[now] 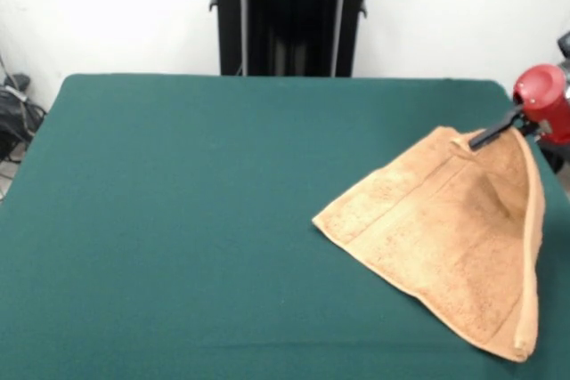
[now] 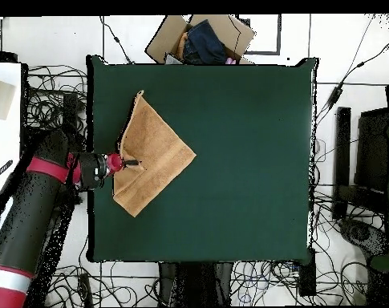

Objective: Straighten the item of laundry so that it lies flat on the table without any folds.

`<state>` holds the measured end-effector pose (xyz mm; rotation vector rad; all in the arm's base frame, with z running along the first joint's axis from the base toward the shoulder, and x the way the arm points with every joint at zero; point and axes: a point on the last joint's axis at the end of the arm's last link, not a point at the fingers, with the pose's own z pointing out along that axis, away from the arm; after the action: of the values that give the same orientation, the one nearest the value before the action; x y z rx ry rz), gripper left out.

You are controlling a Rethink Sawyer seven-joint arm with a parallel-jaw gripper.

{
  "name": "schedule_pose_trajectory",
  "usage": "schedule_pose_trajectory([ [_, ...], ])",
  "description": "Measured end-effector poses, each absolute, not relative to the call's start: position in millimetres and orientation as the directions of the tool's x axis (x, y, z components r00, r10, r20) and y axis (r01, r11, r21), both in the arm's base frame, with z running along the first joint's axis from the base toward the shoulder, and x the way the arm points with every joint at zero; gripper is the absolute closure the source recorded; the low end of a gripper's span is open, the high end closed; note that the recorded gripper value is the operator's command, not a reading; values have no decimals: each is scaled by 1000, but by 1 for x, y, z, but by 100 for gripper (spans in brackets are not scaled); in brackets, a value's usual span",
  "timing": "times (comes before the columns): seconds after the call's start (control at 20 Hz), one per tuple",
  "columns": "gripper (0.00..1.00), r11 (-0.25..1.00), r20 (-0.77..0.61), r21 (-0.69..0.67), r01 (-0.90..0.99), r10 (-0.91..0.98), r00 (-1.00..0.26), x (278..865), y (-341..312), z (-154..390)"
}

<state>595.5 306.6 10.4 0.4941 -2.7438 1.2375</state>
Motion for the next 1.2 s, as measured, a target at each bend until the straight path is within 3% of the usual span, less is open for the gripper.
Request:
schedule_pose_trajectory([
  [1.2,100,530,244,-795,-296,-167,-955,599,331,-12],
])
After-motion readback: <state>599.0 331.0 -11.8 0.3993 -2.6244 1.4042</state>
